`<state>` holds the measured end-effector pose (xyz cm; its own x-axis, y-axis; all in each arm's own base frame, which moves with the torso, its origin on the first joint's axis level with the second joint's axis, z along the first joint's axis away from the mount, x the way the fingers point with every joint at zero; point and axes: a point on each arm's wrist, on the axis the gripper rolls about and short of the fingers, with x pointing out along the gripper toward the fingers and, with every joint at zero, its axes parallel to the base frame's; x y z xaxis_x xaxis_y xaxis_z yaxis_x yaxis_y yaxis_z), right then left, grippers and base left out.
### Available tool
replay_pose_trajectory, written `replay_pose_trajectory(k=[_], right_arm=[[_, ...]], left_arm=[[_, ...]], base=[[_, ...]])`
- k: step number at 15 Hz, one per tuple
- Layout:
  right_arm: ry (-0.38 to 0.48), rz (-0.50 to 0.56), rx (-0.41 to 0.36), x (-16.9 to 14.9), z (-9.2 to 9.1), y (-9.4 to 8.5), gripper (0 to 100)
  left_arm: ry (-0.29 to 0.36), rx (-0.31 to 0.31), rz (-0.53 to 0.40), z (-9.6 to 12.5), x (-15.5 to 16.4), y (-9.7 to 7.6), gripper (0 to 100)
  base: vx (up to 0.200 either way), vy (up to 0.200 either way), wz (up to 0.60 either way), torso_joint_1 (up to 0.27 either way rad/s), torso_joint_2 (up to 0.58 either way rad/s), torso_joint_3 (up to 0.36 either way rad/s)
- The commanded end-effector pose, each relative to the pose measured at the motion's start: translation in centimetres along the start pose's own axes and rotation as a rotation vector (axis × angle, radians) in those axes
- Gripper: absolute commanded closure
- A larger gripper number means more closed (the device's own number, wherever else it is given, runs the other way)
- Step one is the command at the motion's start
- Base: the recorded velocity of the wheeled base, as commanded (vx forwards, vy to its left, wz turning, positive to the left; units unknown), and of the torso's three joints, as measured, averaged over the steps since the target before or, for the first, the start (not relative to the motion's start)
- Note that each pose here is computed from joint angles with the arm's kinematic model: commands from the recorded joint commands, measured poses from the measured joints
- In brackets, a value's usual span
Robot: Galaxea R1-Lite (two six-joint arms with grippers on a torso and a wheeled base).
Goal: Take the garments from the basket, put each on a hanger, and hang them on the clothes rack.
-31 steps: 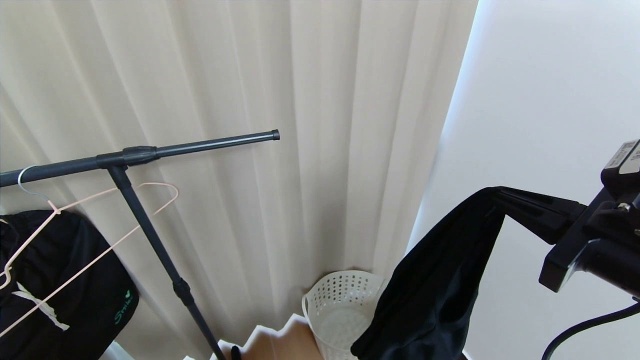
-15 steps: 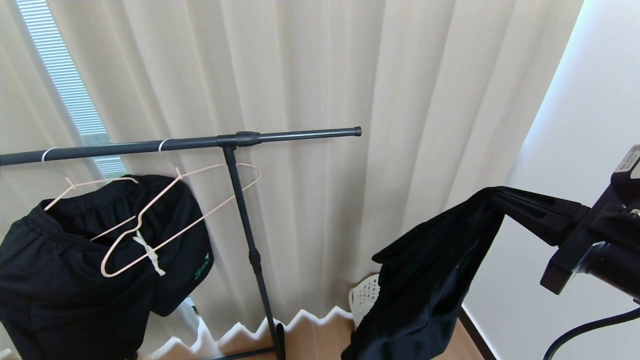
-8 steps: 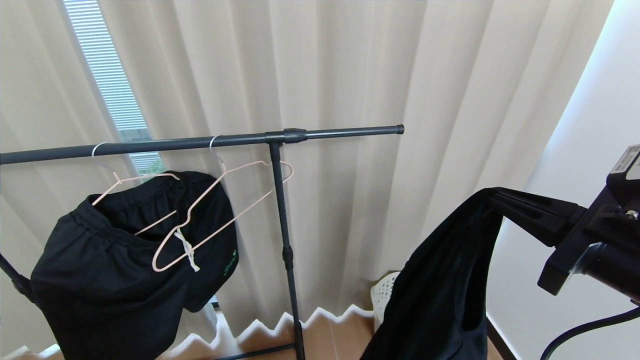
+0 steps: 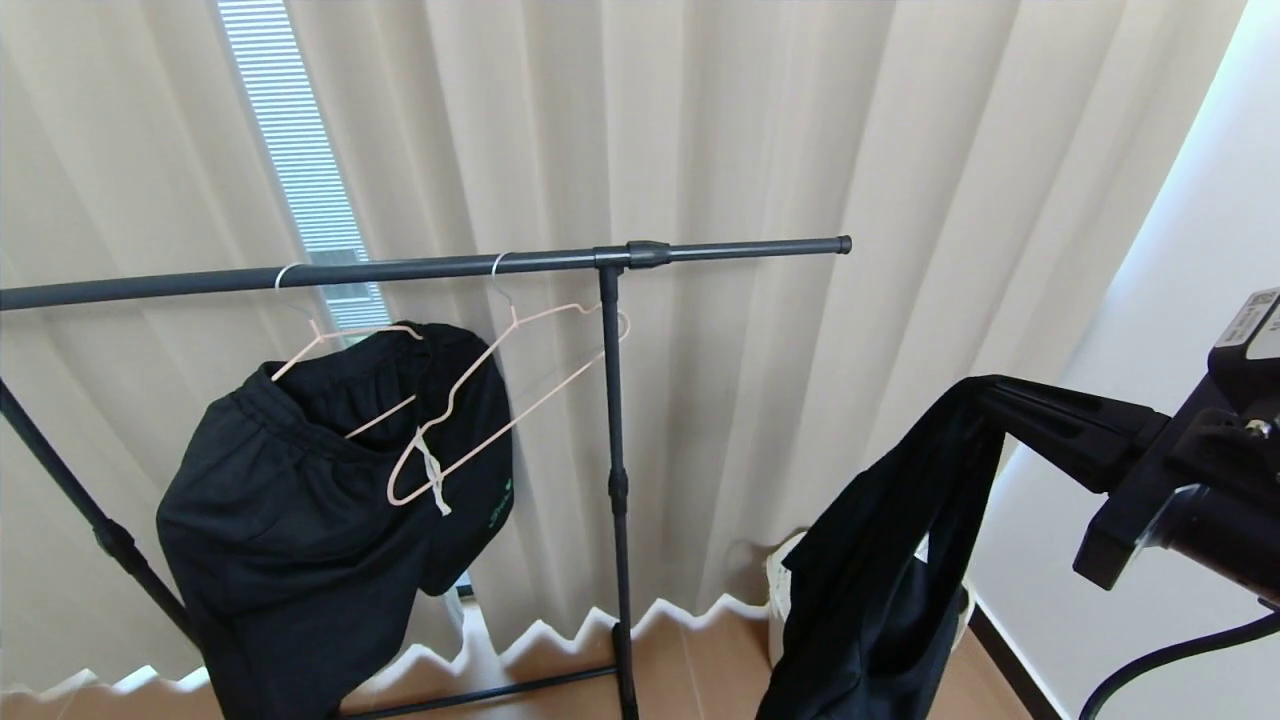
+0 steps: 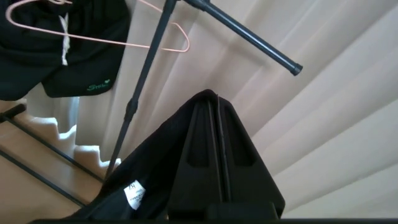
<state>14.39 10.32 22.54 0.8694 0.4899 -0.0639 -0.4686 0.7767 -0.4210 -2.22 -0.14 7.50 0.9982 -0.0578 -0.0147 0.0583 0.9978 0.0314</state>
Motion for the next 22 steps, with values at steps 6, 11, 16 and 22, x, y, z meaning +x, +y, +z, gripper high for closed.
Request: replay_pose_trajectory(k=[6,11,16,22], right_arm=[[0.001,0.001,-0.001,0.05,-0.02,0.02,100],[0.003,0.002,-0.001,0.09,-0.04,0.04,100],[-0.002,-0.006,0.0,0.03,0.08,-0.07,100],[0.014,-0.027,-0.002,0.01,-0.26,-0.42,100]], left_arm=[[0.001,0.001,0.001,0.0,0.01,0.0,0],[0.002,0.0,0.0,0.01,0.02,0.0,0],[0.001,-0.003,0.003,0.0,0.01,0.0,0],[0.004,0.012,-0.001,-0.01,0.02,0.0,0]], base=[[-0.1,0.133,0.0,-0.004,0.0,0.006],[-0.08,0.0,0.0,0.009,0.0,0.001],[0.0,0.0,0.48,0.009,0.01,0.001],[0.0,0.0,0.1,0.0,0.0,0.0]])
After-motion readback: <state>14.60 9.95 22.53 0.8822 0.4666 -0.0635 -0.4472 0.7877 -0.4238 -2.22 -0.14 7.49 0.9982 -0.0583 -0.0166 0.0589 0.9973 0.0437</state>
